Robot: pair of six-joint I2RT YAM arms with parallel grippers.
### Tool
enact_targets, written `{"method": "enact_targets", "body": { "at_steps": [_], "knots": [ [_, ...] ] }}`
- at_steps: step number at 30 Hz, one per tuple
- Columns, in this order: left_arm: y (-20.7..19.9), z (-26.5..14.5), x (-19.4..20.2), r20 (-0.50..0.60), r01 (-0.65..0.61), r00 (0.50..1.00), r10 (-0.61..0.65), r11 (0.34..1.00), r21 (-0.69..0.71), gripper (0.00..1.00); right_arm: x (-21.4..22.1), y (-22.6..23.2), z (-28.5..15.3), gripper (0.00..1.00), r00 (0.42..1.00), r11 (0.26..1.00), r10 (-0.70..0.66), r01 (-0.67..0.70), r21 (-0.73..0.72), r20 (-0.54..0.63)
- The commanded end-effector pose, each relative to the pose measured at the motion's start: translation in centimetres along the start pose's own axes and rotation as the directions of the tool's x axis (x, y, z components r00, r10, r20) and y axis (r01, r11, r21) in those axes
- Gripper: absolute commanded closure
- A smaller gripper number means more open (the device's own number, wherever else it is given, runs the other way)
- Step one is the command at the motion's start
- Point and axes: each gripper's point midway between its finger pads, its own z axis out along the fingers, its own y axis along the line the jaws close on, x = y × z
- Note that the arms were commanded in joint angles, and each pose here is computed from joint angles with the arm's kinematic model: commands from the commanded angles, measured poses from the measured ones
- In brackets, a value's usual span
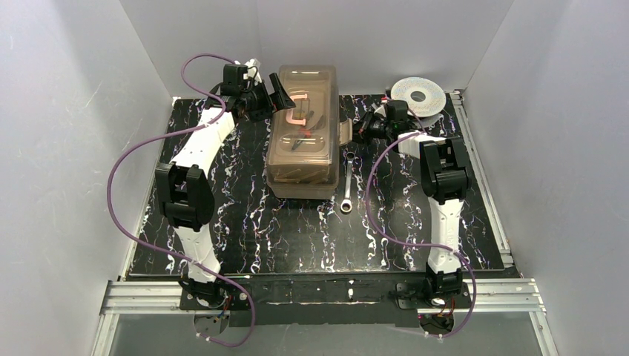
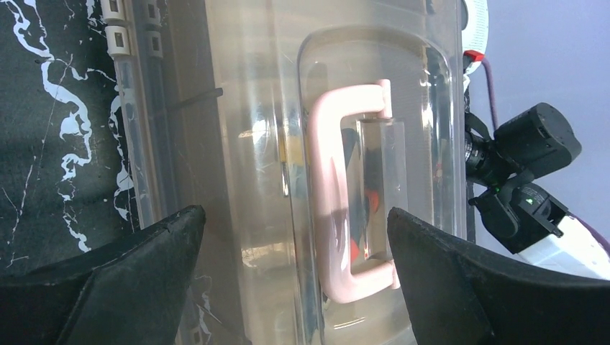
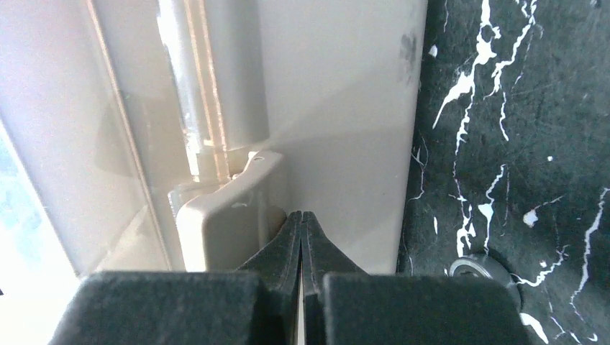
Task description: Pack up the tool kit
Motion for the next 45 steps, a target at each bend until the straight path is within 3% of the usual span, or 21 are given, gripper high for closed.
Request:
{"method": "enact_targets", "body": {
  "at_steps": [1, 6, 15, 22, 26, 34, 45],
  "knots": [
    [-2.8, -0.4, 1.2, -0.044, -0.005, 0.999, 0.010, 0.994, 0.108, 0.02, 1.4, 6.6, -0.1, 0.99, 0.993, 0.980, -0.093, 0.078, -0.183, -0.073],
    [-2.8, -0.6, 1.6, -0.049, 0.001, 0.999, 0.005, 0.994, 0.108, 0.02, 2.4, 8.7, -1.4, 0.99, 0.989, 0.977, -0.143, 0.135, -0.167, -0.042],
    [-2.4, -0.8, 2.2, -0.058, 0.011, 0.998, -0.006, 0.996, 0.087, 0.02, 3.1, 8.9, -2.0, 0.99, 0.973, 0.972, -0.229, 0.228, 0.054, 0.020],
    [-2.1, -1.6, 2.1, -0.047, -0.011, 0.999, 0.013, 0.998, 0.061, 0.02, 2.4, 7.2, -1.3, 0.99, 0.986, 0.982, -0.167, 0.166, 0.086, 0.006],
    [-2.0, -1.5, 2.3, -0.057, -0.011, 0.998, 0.014, 0.998, 0.062, 0.02, 1.9, 5.4, 0.1, 0.99, 0.996, 0.994, -0.093, 0.094, 0.051, -0.019],
    [-2.0, -0.4, 2.8, -0.088, 0.013, 0.996, -0.005, 0.996, 0.086, 0.02, 1.5, 6.3, 2.0, 0.99, 0.996, 0.995, -0.027, 0.018, -0.100, -0.085],
    [-1.3, 0.0, 3.1, -0.097, 0.008, 0.995, -0.001, 0.998, 0.065, 0.02, 1.9, 8.4, -0.9, 0.99, 0.993, 0.969, 0.012, -0.040, -0.244, -0.117]
  ]
}}
